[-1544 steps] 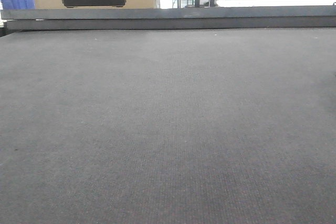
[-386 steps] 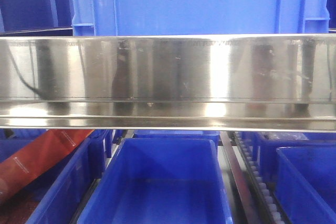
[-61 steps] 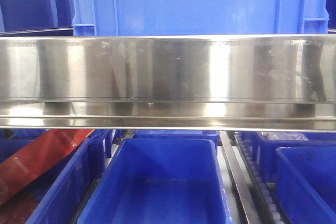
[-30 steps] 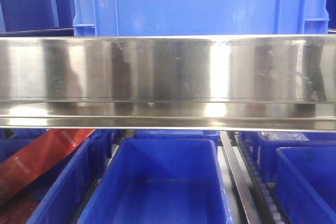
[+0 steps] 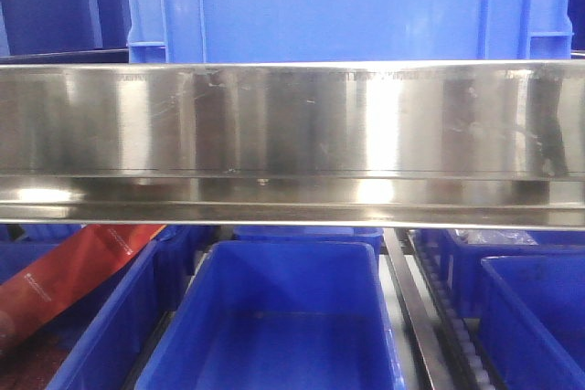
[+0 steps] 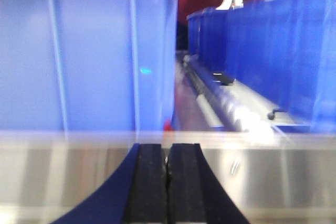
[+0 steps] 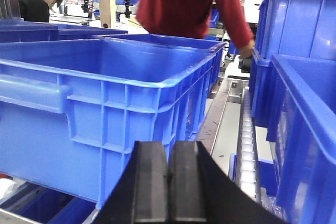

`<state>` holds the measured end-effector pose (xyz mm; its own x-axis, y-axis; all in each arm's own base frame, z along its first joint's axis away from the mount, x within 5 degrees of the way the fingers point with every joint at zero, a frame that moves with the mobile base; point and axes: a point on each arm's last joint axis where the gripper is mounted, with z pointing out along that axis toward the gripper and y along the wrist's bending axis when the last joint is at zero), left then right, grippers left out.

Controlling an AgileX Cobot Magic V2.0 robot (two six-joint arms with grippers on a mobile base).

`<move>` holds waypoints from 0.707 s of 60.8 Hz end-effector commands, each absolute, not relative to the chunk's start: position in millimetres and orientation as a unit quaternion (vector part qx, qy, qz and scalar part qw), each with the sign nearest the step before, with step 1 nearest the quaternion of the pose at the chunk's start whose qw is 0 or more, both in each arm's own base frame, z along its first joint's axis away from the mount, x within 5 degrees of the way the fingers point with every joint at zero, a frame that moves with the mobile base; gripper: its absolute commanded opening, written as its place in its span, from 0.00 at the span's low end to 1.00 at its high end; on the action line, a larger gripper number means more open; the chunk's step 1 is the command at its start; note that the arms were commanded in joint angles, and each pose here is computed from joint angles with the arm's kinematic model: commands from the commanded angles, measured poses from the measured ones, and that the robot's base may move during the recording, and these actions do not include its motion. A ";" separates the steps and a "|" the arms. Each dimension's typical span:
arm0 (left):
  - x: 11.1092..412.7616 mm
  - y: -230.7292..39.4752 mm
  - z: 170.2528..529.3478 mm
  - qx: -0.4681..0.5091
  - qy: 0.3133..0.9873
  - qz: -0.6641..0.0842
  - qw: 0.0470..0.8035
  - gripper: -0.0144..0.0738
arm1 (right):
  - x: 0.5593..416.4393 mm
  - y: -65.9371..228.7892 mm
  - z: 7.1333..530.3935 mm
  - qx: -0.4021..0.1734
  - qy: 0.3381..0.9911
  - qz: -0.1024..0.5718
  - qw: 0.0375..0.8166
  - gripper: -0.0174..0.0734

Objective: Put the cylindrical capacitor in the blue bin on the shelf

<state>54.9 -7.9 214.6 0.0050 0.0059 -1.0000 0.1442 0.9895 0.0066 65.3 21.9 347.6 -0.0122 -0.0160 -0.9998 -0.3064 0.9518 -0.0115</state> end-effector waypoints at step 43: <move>56.0 -6.4 210.7 0.041 0.684 -0.040 0.727 0.11 | 64.4 20.9 349.5 -0.114 0.694 0.099 0.704 0.01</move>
<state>56.6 -6.5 208.1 0.0334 0.0008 -0.9994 0.1152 0.9933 0.0047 65.3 21.9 347.6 -0.0122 -0.0160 -0.9998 -0.3064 0.9518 -0.0115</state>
